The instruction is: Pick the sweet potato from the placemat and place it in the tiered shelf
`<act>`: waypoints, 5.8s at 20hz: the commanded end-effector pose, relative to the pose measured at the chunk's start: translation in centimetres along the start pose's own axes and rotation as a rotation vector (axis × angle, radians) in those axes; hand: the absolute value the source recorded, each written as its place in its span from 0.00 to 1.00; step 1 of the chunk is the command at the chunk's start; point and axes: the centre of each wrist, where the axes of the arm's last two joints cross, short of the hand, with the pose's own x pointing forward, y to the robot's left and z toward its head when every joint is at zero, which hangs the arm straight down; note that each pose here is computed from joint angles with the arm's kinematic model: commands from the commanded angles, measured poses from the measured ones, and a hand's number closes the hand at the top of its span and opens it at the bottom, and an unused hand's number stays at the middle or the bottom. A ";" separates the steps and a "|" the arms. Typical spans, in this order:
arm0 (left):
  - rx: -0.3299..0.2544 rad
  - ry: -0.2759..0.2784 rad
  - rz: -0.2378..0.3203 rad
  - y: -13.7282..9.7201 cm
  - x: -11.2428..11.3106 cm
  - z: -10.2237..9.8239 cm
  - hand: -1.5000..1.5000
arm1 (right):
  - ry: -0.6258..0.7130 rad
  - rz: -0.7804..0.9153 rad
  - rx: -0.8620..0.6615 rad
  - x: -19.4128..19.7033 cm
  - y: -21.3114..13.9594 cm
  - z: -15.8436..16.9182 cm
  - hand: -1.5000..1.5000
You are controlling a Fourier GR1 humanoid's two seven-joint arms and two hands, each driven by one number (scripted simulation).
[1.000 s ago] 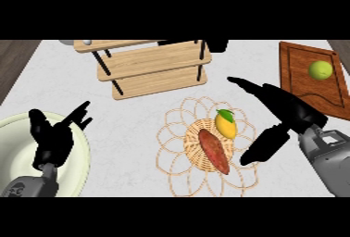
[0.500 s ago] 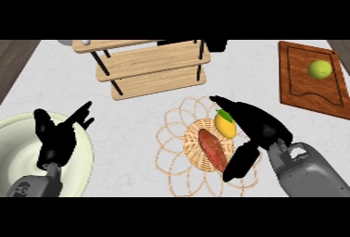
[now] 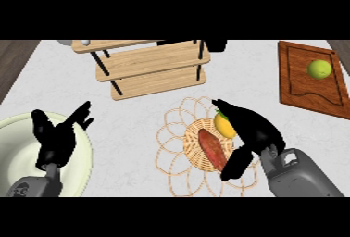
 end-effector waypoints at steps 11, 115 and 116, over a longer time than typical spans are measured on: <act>0.007 0.079 0.020 -1.7 -2.9 1.3 0.50 | 0.065 0.043 -0.045 -0.8 4.6 -1.8 0.00; -0.018 0.057 -0.020 -1.2 -1.2 -0.6 0.50 | -0.330 -0.083 -0.733 24.0 -17.7 -4.5 1.00; -0.019 0.067 0.015 -0.9 -1.2 -0.3 0.50 | -0.351 -0.097 -0.718 23.4 -17.2 -5.1 1.00</act>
